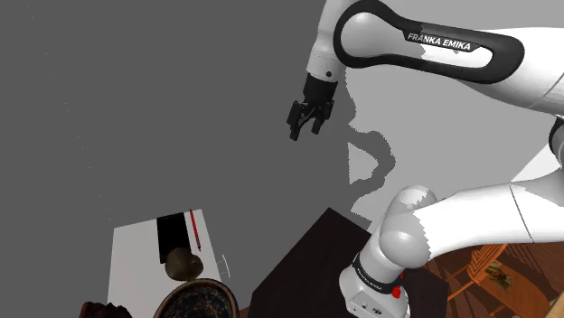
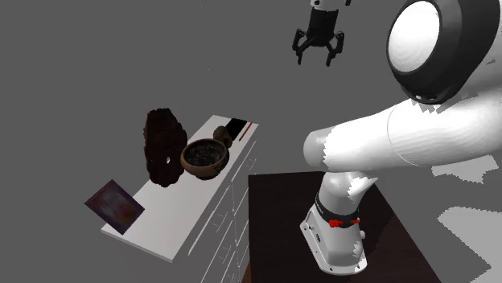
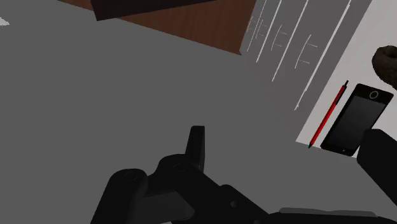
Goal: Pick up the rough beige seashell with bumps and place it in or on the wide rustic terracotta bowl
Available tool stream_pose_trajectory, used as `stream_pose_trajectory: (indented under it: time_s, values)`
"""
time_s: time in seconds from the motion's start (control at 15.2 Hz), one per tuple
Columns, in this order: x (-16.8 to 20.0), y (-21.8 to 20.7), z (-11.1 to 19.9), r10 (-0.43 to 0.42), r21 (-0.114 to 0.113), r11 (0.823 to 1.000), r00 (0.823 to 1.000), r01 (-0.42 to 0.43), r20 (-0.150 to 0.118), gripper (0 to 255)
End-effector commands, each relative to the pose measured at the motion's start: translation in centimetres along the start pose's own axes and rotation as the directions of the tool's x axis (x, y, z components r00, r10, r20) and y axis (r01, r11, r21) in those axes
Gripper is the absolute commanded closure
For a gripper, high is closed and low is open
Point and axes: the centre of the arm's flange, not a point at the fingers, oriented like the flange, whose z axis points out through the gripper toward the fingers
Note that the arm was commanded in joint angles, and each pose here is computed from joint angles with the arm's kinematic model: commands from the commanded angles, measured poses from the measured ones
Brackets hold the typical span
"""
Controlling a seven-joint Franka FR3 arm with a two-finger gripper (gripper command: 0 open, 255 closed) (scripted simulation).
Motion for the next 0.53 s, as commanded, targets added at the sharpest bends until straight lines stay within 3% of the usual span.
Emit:
stream_pose_trajectory:
  time_s: [0.0,0.46]
  values:
    - [0.0,0.0,0.0,0.0,0.0,1.0,1.0,0.0,0.0,0]
    - [0.6,-7.0,6.1,-0.037,-0.006,0.999,0.999,0.037,-0.023,0]
